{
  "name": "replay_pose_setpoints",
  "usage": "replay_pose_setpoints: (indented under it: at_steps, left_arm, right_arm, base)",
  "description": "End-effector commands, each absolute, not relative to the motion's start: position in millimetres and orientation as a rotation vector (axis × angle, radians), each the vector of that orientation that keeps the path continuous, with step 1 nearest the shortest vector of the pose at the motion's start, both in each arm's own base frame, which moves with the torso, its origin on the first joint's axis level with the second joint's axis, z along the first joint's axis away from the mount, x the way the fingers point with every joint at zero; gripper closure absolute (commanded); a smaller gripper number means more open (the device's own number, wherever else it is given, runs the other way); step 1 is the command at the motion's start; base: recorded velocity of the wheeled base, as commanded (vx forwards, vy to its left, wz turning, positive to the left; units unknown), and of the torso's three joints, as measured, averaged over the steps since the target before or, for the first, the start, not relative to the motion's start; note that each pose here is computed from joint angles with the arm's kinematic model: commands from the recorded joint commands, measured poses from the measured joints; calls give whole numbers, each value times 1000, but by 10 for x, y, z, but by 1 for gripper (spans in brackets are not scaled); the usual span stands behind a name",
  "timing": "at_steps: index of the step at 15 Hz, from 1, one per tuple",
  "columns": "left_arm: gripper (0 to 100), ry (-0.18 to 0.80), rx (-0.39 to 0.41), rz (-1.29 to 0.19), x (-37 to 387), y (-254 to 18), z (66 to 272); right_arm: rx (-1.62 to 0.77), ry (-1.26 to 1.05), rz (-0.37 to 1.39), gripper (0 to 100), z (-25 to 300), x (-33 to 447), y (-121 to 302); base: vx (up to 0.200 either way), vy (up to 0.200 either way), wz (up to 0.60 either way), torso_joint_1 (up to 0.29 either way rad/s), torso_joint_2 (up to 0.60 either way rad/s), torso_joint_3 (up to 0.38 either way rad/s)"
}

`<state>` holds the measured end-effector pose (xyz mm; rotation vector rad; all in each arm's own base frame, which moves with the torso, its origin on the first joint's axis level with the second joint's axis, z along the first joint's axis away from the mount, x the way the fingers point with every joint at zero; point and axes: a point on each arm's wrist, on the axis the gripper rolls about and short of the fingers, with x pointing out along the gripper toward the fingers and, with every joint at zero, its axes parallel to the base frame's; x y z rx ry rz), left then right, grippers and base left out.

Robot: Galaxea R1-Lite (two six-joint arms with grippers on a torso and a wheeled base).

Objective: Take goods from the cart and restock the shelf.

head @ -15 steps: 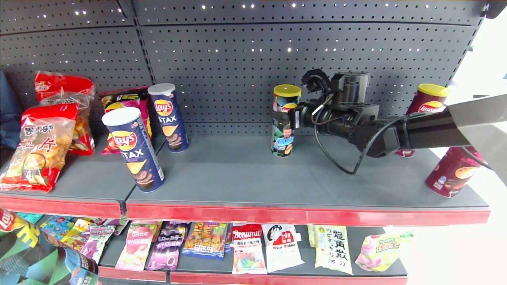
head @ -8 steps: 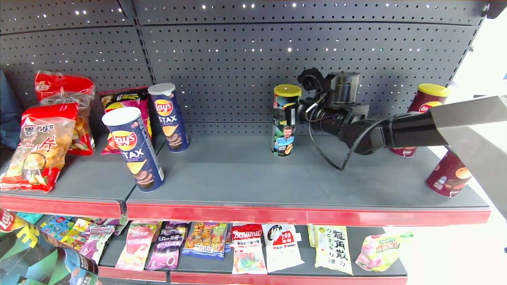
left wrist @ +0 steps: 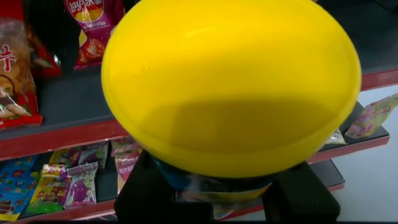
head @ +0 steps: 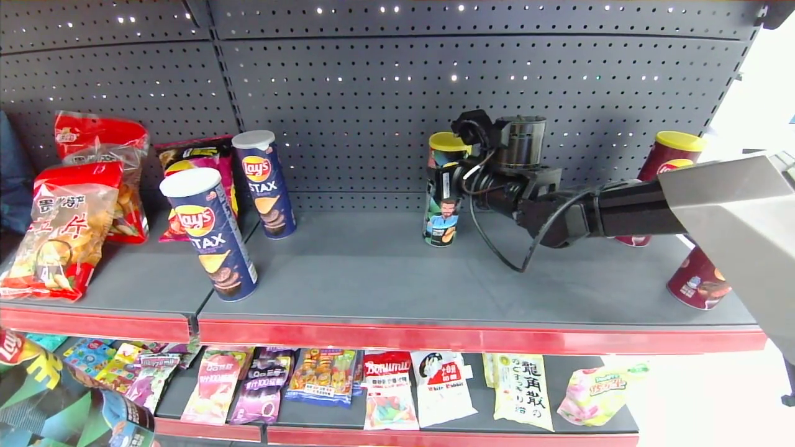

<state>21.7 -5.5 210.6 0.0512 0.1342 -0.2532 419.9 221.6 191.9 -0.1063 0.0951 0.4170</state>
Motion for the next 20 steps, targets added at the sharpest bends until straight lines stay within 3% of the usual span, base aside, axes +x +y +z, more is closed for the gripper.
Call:
replay_pose_setpoints:
  at_steps: [1,7,10,14,20]
  left_arm:
    - [100,133,52,-253,216,-55,2109]
    - [100,135,52,-250,226,-55,2120]
    - [100,136,51,-250,238,-55,2129]
    - [100,132,52,-247,231,-54,2134]
    - [100,129,53,-244,224,-53,2134]
  right_arm:
    - [-104,69,376,100,2130,4019,2209]
    - [-141,131,250,100,2311,3170,1917]
    - [-118,126,274,100,2392,2844,1923]
    - [-90,150,202,100,2318,2718,2001]
    - [-113,157,226,100,2036,2661,2085]
  base:
    - [0,0,0,0,0,0]
    - [0,0,0,0,0,0]
    - [0,0,0,0,0,0]
    - [0,0,0,0,0,0]
    - [0,0,0,0,0,0]
